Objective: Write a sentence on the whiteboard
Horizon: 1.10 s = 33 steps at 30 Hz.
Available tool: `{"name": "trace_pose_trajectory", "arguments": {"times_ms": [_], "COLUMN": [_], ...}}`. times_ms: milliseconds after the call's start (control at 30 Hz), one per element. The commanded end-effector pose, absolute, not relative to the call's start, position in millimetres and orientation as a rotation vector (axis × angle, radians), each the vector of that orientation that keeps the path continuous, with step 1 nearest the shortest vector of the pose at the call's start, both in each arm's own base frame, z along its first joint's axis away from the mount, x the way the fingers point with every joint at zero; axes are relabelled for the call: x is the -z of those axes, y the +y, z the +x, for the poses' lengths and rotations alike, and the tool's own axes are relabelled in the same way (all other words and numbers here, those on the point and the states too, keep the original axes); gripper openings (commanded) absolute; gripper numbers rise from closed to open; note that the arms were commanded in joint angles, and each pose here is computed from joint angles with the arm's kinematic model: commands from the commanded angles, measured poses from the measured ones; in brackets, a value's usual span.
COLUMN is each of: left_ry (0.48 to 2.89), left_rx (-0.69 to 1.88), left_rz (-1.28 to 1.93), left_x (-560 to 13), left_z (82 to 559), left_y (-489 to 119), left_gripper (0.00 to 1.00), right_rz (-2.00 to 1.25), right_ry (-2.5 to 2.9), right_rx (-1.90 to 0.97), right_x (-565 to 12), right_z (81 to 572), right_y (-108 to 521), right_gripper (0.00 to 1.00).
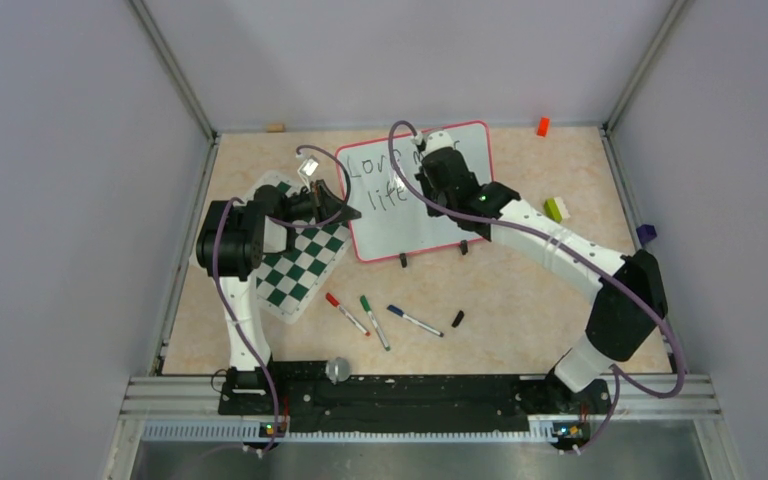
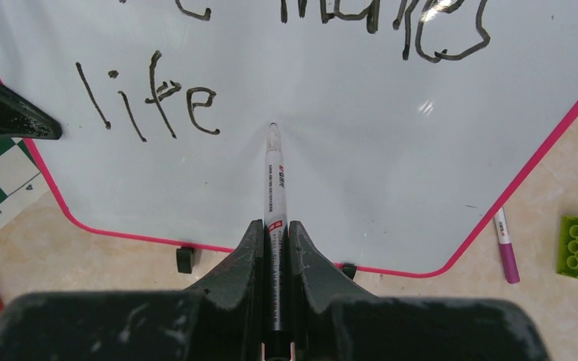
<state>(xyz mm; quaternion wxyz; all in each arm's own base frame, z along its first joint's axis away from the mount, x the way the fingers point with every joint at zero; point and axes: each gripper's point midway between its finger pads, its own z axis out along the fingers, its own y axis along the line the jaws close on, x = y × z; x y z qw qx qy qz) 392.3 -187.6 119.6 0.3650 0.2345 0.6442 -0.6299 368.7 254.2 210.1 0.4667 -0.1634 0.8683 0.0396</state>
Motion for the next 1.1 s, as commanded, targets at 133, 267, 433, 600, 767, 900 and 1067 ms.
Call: {"name": "trace_pose_trajectory", "arguments": {"times_ms": [133,267,433,600,767,900,1067], "left_ry": [1.511,1.509,1.510,1.508,1.508,1.508,1.508], "left_rx": [1.494,1.492,1.492,1.490,1.488,1.489,1.488], "left_rz": [0.765,0.769,0.769,0.772,0.771,0.772,0.772], "left_x": [-136,-136,-135,-136,-136,-135,-135], "left_z": [389,389,389,388,388,388,388], "left_y": [-188,-188,-188,-188,-188,-188,-188], "left_gripper": [0.00,0.00,0.00,0.00,0.00,0.00,0.00], "right_rz": [-0.392,-0.388,-0.395,-0.386,-0.365,-0.353,-0.350], "right_ry": [2.085,2.086,2.099,2.112,2.121,2.115,2.113], "right_rx": [-0.155,-0.143,-0.127,-0.089,-0.060,-0.051,-0.049], "right_x": [-228,-227,-220,-216,-216,-219,-220], "right_z": [382,385,386,389,392,394,395], "right_y": [268,268,269,264,257,255,254], "right_gripper": [0.00,0.00,0.00,0.00,0.00,0.00,0.00]}}
